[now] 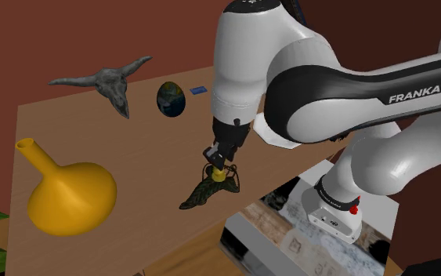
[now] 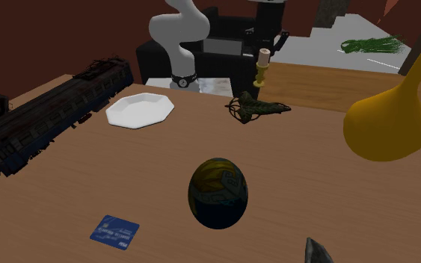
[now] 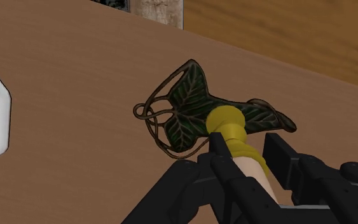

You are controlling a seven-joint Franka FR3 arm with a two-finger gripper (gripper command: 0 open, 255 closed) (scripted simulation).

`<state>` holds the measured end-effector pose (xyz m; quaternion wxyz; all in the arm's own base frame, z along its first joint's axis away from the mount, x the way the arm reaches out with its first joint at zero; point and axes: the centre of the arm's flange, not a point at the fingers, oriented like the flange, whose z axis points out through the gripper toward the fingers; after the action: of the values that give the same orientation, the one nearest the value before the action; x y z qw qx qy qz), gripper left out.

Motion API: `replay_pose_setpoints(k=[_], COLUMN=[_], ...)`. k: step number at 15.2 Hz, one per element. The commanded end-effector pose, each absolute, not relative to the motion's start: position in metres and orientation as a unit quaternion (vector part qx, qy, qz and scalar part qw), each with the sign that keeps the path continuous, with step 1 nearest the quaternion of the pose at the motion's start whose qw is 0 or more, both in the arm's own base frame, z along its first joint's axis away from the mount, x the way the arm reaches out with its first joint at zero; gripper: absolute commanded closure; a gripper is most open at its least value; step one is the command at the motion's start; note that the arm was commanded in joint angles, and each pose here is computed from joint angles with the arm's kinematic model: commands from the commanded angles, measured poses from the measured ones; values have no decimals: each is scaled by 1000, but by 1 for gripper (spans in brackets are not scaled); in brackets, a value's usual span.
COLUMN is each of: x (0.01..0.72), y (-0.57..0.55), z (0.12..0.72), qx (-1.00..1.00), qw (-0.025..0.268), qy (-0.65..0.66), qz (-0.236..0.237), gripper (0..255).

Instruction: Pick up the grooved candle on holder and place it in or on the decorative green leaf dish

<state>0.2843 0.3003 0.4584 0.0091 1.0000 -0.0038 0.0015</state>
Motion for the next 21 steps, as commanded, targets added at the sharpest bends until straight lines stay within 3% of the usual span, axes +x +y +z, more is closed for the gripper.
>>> replay_pose_setpoints(k=[1,9,17,18,21], x=[285,285,285,285,285], y=[301,301,301,301,301], z=[446,403,403,403,403], qx=[1000,1000,1000,1000,1000], qw=[9,9,9,9,9], qy=[-4,-4,-4,-4,-4], qz=[2,2,2,2,2], gripper=[255,255,255,0,0])
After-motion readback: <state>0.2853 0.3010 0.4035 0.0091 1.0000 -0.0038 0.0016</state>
